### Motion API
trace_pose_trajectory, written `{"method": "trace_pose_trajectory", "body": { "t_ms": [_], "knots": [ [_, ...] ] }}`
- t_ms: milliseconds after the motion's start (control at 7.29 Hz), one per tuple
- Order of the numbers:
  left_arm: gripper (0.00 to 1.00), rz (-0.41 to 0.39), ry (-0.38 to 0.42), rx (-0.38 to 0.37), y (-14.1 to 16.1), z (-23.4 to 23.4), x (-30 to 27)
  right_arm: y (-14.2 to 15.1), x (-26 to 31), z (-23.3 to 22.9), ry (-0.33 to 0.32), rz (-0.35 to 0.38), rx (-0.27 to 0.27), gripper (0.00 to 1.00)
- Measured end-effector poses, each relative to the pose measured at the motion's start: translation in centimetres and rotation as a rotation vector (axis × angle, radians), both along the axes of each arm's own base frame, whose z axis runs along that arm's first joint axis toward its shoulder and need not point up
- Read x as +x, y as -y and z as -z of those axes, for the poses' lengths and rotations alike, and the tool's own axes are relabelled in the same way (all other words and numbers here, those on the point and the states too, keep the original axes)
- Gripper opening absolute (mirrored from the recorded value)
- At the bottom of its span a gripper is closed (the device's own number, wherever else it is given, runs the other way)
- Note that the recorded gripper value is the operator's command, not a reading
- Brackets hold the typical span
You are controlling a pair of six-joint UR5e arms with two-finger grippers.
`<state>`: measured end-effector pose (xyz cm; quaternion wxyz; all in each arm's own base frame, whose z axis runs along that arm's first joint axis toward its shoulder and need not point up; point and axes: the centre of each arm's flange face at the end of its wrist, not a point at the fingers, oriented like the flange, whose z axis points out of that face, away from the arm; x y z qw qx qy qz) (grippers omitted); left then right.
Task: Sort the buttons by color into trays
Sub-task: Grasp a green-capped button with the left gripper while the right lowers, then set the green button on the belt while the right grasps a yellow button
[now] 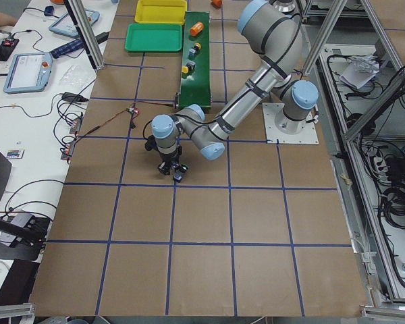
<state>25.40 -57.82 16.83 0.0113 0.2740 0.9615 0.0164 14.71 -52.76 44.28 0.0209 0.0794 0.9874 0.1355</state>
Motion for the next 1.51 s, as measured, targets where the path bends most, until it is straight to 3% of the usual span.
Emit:
{"method": "trace_pose_trajectory", "body": {
  "t_ms": [275,549,824,1098,1510],
  "knots": [
    [0.0,-0.014,-0.006,-0.001,-0.1,-1.0,-0.6,1.4,-0.1,3.2,-0.043,0.087,0.076,1.0],
    [0.0,-0.049,-0.045,0.009,-0.2,-3.5,-2.4,2.1,0.0,5.3,-0.03,0.05,0.119,1.0],
    [0.0,0.036,-0.065,-0.006,0.3,-7.4,-9.4,2.1,-0.1,8.3,0.015,-0.121,0.149,0.96],
    [0.0,0.149,-0.079,0.011,-2.0,-8.3,-17.5,1.0,-0.5,12.3,0.084,-0.35,0.113,0.89],
    [0.0,0.252,-0.134,-0.021,-6.3,-9.8,-23.4,-1.3,-1.0,13.0,0.128,-0.683,0.042,0.87]
  ]
}}
